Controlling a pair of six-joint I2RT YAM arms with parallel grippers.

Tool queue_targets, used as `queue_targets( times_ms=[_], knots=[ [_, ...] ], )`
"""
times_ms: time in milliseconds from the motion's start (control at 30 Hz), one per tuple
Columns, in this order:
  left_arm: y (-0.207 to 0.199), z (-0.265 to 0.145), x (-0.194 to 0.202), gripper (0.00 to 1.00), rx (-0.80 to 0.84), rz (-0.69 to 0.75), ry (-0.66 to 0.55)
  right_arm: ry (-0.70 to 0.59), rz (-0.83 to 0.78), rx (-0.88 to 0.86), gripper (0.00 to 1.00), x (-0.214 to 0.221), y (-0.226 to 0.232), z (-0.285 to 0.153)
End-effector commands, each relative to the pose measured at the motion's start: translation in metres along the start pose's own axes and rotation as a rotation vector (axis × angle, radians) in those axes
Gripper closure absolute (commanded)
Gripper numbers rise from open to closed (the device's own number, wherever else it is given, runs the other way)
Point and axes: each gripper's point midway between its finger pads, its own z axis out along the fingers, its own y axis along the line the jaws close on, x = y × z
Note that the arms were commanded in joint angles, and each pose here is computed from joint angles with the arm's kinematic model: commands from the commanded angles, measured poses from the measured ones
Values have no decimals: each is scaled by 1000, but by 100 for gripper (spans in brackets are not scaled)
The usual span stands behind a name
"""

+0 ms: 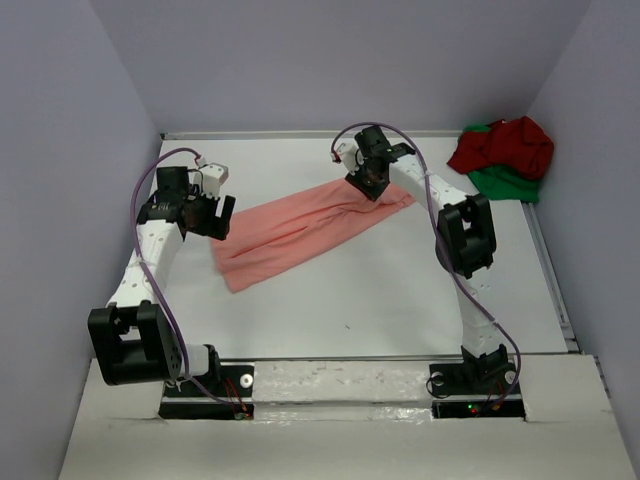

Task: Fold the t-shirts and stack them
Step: Fold the other side of the tshirt into a rectangle

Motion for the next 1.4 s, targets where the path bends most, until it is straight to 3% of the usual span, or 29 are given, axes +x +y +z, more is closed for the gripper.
queue_targets(
  times_ms=[0, 600, 700, 800, 833, 1367],
  knots=[
    [-2, -2, -7, 10, 14, 9, -18, -41, 2, 37, 64, -11, -9, -5],
    [-1, -2, -6, 10, 9, 12, -18, -9, -5, 68, 60, -4, -13, 16],
    [-1, -1, -5, 10, 10, 12, -15, -4, -3, 73, 68, -3, -14, 18],
    [-1, -1, -6, 10, 11, 11, -18, 3, 4, 77, 96, -1, -14, 19],
    [-2, -1, -6, 10, 14, 10, -16, 3, 7, 77, 100, -1, -14, 19],
    [-2, -5, -7, 10, 9, 10, -22, -132, 27, 104, 100, -40, -29, -24]
  ],
)
